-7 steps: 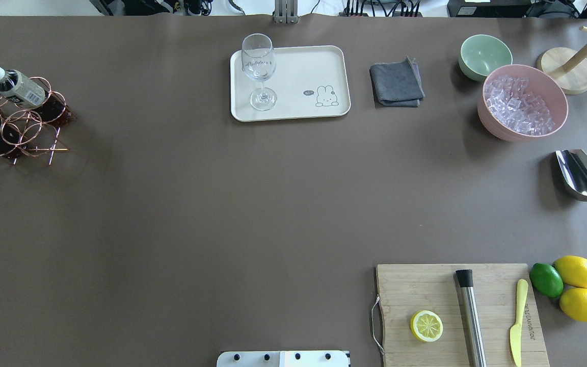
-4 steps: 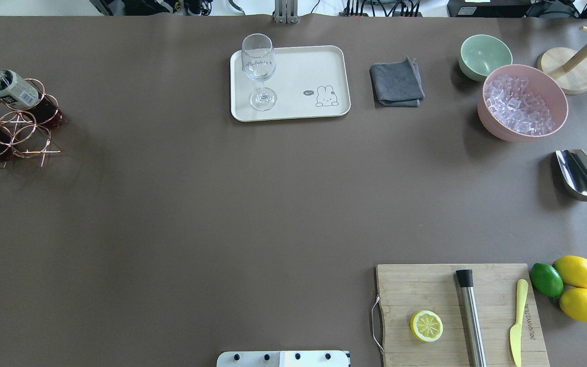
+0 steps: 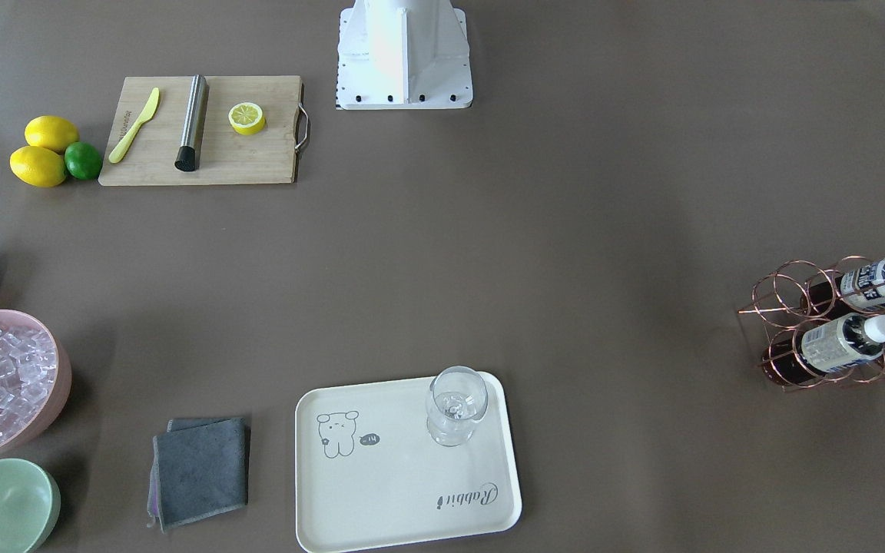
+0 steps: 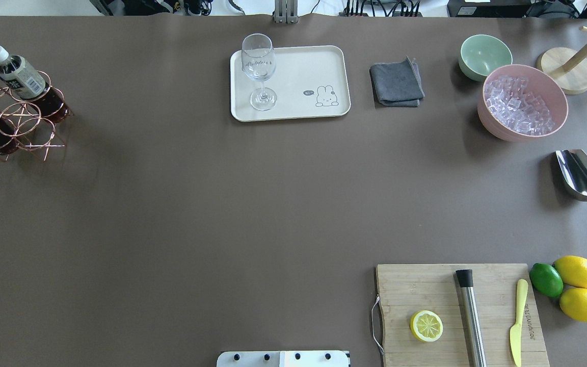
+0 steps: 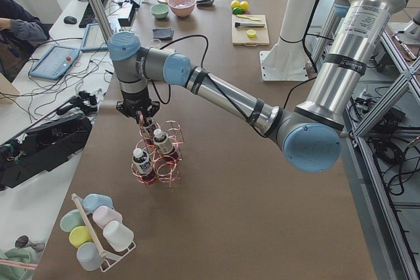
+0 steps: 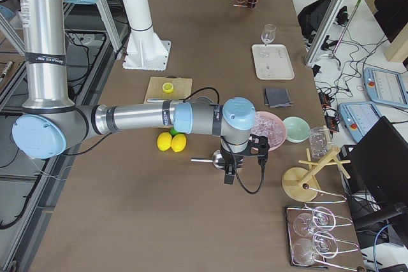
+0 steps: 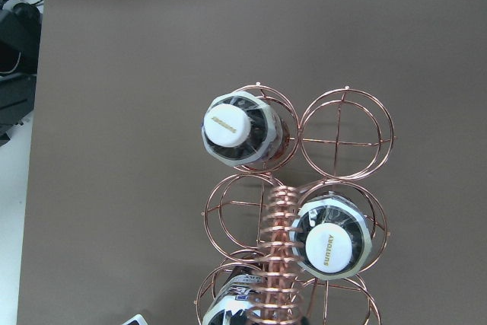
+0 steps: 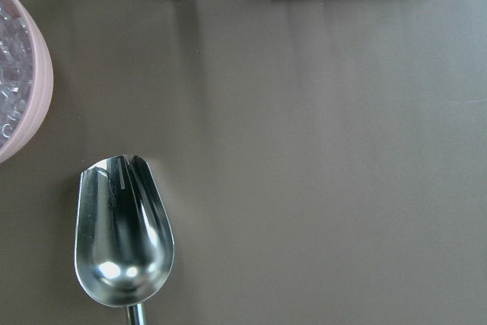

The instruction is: Take tea from basket to plate

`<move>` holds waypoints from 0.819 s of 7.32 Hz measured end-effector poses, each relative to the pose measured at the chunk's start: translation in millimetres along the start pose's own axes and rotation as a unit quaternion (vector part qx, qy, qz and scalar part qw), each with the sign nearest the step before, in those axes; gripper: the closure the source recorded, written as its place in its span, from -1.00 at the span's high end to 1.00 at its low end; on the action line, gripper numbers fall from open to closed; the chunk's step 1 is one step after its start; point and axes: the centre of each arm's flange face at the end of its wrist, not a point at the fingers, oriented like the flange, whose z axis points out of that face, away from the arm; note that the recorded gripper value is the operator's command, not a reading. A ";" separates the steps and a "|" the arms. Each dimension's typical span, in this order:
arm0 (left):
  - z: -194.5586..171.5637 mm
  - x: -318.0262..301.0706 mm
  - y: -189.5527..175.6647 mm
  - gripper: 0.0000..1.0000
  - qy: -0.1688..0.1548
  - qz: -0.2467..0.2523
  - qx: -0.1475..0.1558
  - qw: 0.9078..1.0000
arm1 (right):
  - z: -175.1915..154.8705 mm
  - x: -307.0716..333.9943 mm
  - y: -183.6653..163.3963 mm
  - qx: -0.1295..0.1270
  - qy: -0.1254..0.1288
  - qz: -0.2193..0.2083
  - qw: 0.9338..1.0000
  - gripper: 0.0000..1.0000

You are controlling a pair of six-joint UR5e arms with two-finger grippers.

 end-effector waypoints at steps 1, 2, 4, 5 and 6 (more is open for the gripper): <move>-7.0 -4.8 -14.7 -1.00 -0.006 0.010 0.003 1.000 | -1.4 -0.2 0.3 0.002 -0.001 -0.001 1.000 1.00; -13.1 -4.4 -33.0 -1.00 -0.012 0.024 0.006 1.000 | -1.2 0.7 1.8 0.001 -0.001 0.000 1.000 1.00; -18.8 8.7 -82.1 -1.00 -0.021 0.046 0.015 0.999 | -2.4 -0.9 1.5 0.009 -0.004 -0.007 1.000 1.00; -21.3 17.0 -109.5 -1.00 -0.025 0.044 0.021 0.998 | -3.6 -4.8 0.0 0.016 -0.011 -0.014 1.000 1.00; -24.3 25.6 -134.6 -1.00 -0.028 0.036 0.028 0.999 | -6.7 -15.0 -4.5 0.021 -0.028 -0.023 0.999 1.00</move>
